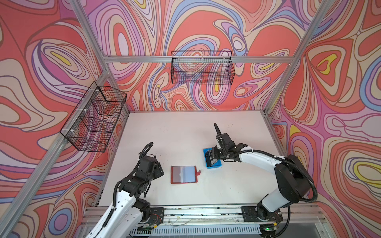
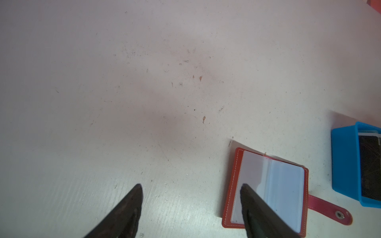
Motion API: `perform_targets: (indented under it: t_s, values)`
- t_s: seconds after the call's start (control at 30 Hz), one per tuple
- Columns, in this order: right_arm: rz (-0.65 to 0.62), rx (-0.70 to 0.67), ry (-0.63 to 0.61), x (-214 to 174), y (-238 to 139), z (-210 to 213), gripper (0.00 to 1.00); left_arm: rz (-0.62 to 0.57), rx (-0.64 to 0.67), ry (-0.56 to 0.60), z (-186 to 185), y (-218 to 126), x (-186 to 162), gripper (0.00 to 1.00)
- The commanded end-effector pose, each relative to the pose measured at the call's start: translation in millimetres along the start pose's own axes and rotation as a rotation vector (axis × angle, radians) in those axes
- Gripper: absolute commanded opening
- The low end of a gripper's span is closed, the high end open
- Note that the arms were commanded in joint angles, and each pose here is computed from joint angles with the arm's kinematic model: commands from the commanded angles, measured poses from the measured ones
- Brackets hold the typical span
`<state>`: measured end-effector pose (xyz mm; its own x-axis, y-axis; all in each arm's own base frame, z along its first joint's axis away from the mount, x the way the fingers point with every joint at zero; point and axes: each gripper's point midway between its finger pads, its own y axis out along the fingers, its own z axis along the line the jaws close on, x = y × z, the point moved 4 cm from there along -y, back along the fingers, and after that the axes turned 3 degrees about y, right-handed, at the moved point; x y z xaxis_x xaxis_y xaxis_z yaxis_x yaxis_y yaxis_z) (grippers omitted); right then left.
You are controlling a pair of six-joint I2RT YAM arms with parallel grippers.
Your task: Put the credit cards into the card holder
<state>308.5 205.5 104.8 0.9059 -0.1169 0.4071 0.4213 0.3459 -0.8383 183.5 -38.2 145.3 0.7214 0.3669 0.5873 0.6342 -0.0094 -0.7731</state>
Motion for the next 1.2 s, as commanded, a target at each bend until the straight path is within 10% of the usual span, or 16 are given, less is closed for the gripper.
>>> perform_targets:
  t_s: [0.0, 0.77, 1.17]
  values:
    - [-0.018, -0.061, 0.003, 0, -5, -11, 0.43, 0.018, 0.015, 0.012, 4, 3, -6, 0.77]
    - [-0.059, -0.174, 0.002, 5, -16, -28, 0.34, 0.021, 0.014, 0.012, 3, 3, -6, 0.76]
    - [-0.103, -0.175, 0.011, 11, -29, -27, 0.05, 0.034, -0.006, 0.026, 0, 3, -7, 0.77]
